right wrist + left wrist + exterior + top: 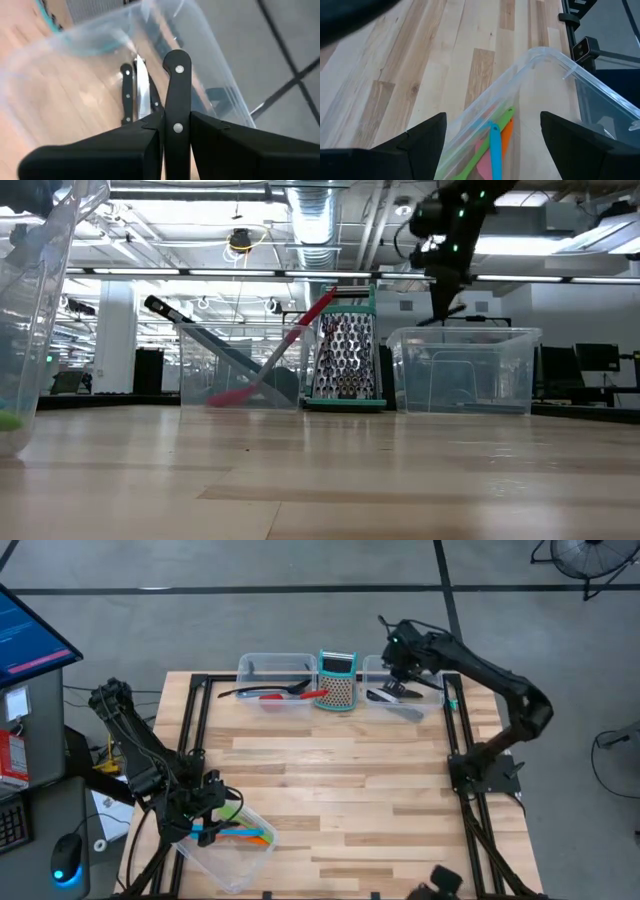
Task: Pick & Place Kitchen Items
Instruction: Put the black table knife into the top right transparent bin
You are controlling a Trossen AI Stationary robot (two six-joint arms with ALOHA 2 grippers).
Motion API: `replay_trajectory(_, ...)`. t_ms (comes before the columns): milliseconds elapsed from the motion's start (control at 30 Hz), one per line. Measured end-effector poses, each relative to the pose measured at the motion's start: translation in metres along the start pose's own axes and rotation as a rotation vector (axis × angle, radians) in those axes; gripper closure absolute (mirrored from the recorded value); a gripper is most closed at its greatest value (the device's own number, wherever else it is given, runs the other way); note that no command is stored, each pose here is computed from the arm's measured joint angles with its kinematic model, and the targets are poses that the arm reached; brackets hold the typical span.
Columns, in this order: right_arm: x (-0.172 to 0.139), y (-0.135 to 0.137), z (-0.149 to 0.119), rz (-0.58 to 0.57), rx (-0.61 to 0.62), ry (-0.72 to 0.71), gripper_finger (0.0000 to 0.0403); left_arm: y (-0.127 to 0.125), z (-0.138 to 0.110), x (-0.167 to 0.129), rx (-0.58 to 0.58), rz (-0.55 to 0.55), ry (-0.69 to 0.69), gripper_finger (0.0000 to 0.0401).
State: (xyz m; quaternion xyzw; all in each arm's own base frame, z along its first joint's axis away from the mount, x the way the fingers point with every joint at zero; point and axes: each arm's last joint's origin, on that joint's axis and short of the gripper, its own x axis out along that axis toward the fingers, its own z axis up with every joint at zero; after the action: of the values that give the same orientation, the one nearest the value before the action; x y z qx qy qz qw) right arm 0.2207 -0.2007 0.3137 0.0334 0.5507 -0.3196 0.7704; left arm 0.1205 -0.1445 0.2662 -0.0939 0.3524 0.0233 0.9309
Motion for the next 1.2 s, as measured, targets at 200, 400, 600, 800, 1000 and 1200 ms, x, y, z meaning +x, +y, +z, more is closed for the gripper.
replay_trajectory(200, 0.044, -0.013, 0.002, 0.075, -0.089, 0.096, 0.035, 0.001, 0.001, 0.0, -0.002, 0.023, -0.034, 0.0096)
replay_trajectory(400, 0.088, -0.016, 0.001, 0.157, -0.116, 0.189, 0.035, 0.001, 0.002, 0.0, -0.005, 0.049, -0.073, 0.0096)
replay_trajectory(600, 0.121, -0.001, 0.004, 0.211, -0.17, 0.236, 0.035, 0.001, 0.003, 0.0, -0.009, 0.048, -0.078, 0.0096)
replay_trajectory(800, 0.132, 0.004, 0.007, 0.204, -0.186, 0.232, 0.0347, 0.001, 0.003, 0.0, -0.009, 0.048, -0.078, 0.0096)
replay_trajectory(1000, 0.132, 0.004, 0.007, 0.206, -0.178, 0.234, 0.0332, 0.001, 0.003, 0.0, -0.007, 0.048, -0.077, 0.0096)
replay_trajectory(1200, 0.13, 0.005, 0.009, 0.211, -0.172, 0.238, 0.0258, 0.001, 0.003, 0.0, -0.007, 0.048, -0.077, 0.0096)
